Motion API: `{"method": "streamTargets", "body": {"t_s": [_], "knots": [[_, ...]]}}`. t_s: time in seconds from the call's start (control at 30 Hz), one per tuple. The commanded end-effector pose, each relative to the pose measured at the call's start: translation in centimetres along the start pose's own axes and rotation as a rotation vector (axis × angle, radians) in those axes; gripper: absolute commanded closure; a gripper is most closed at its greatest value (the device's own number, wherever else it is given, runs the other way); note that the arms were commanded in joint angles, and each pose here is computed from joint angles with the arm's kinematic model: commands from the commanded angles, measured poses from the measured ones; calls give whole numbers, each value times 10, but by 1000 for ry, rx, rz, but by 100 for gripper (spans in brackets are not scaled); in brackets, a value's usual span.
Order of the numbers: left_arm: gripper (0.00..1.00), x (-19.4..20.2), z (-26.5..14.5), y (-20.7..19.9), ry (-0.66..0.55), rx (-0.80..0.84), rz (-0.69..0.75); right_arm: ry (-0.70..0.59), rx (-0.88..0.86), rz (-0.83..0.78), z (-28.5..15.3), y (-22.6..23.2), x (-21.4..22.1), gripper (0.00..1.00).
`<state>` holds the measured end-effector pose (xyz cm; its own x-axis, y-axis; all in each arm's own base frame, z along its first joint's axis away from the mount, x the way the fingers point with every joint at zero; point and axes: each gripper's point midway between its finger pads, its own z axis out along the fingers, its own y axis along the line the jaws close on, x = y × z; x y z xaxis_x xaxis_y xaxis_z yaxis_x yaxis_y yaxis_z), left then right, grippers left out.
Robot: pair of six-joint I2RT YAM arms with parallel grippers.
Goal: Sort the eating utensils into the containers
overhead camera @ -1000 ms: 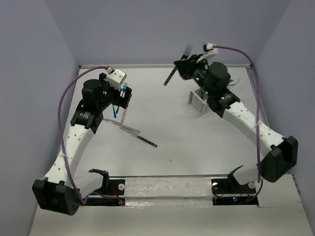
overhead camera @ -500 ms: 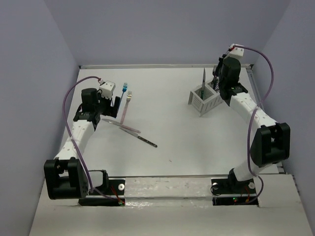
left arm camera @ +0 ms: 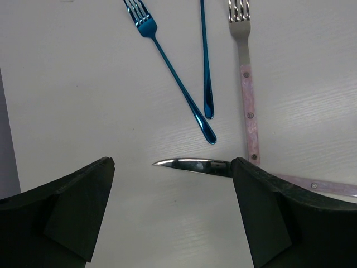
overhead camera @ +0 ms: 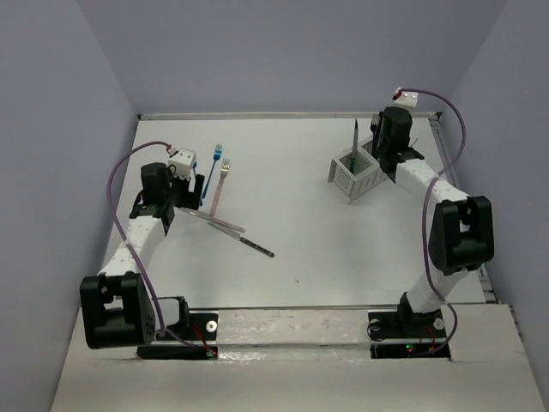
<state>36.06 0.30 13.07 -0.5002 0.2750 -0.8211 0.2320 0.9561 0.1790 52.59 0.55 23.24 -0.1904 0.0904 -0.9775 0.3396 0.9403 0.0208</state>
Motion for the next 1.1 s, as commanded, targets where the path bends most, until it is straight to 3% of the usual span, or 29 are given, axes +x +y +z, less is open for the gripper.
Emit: {"method": "streamTargets", "body": {"t_s": [0.0, 0.1, 0.2, 0.4, 0.57, 0.67, 0.8, 0.87, 1.07], "knots": [[1, -4, 2, 10, -37, -46, 20, -27, -7, -3, 1, -2, 0, 86], [1, -3, 2, 11, -37, -51, 23, -26, -8, -8, -8, -6, -3, 53], [1, -3, 3, 9, -38, -43, 23, -68, -12, 14, -23, -11, -24, 41], [1, 0, 5, 10, -31, -45, 18, -117, -70, -7, -62, -2, -63, 38], [1, 6, 6, 14, -28, -66, 17, -115, -382, -66, -119, 74, -75, 38], [1, 9, 7, 18, -23, -80, 8, 5, -767, -227, -182, 172, -28, 37], [1, 14, 6, 19, -20, -77, -1, 136, -988, -408, -236, 240, 31, 37], [1, 17, 5, 23, -18, -87, -8, 273, -1139, -586, -285, 281, 104, 34], [1, 21, 4, 24, -22, -82, -11, 465, -1195, -721, -324, 315, 182, 28]]}}
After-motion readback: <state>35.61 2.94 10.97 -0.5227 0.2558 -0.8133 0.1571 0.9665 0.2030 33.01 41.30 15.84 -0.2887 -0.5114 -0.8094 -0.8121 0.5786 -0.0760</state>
